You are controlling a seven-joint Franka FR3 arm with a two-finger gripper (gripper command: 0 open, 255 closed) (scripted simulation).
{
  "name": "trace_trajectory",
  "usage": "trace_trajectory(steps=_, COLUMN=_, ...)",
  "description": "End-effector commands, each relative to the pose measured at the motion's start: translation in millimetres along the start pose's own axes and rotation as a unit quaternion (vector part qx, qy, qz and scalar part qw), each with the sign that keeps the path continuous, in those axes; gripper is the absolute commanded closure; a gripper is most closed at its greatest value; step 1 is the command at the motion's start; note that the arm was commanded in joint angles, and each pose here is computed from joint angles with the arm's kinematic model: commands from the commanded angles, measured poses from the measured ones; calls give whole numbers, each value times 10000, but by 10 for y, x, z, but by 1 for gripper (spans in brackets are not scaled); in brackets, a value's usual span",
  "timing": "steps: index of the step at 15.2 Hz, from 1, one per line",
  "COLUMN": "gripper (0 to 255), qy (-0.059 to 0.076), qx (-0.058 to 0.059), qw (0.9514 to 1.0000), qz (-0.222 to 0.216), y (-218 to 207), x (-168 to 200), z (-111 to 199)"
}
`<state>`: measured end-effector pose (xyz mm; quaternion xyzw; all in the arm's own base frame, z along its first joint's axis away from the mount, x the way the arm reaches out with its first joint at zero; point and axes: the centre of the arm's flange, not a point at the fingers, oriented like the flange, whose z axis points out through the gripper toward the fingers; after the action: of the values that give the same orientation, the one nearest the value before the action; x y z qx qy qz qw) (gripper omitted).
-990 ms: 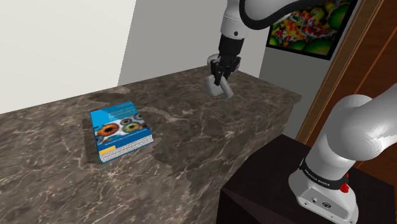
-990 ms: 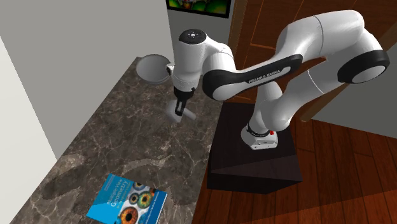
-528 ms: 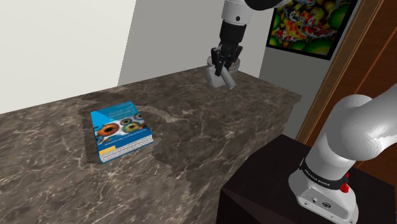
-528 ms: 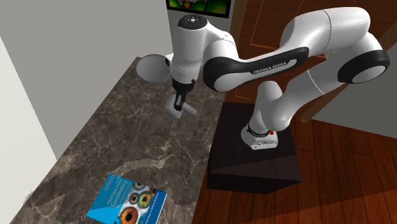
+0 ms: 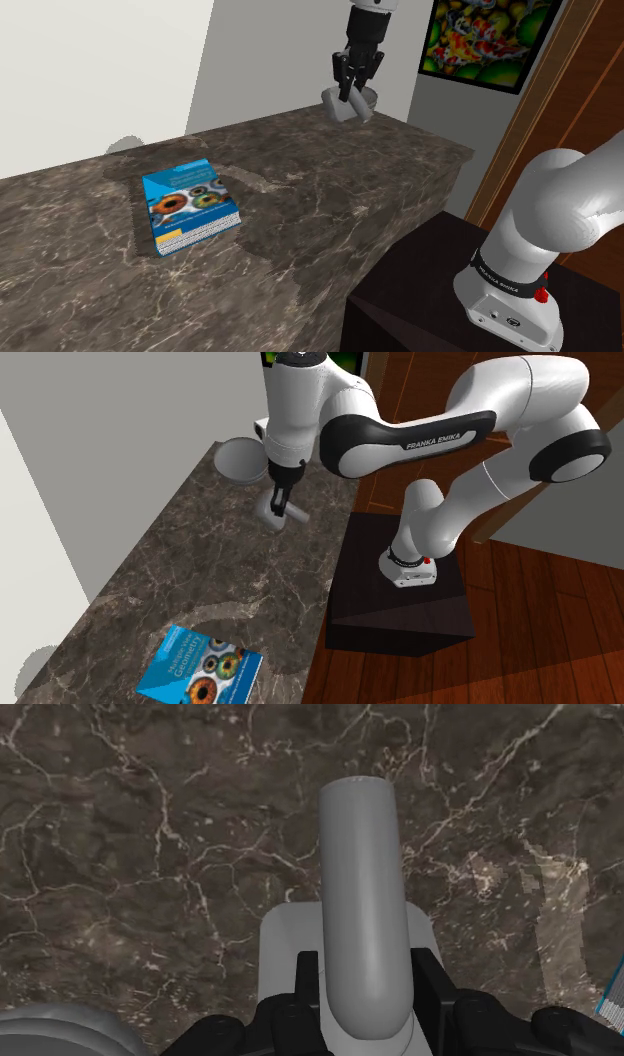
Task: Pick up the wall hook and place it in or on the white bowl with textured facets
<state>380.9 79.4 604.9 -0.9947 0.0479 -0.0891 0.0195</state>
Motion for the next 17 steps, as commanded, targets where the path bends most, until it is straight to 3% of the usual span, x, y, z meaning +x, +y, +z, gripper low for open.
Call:
trace_trajectory(steps=1, gripper=255, qy=0, qx=0, qw=10000, qz=0, y=-11, x=16, z=-107)
trace_trajectory(steps=8, gripper=255, qy=0, qx=0, qw=10000, qz=0, y=-26, x=74, z=-439)
trace_trajectory(steps=17, gripper=255, qy=0, qx=0, qw=10000, qz=0, y=873, x=851, z=-434)
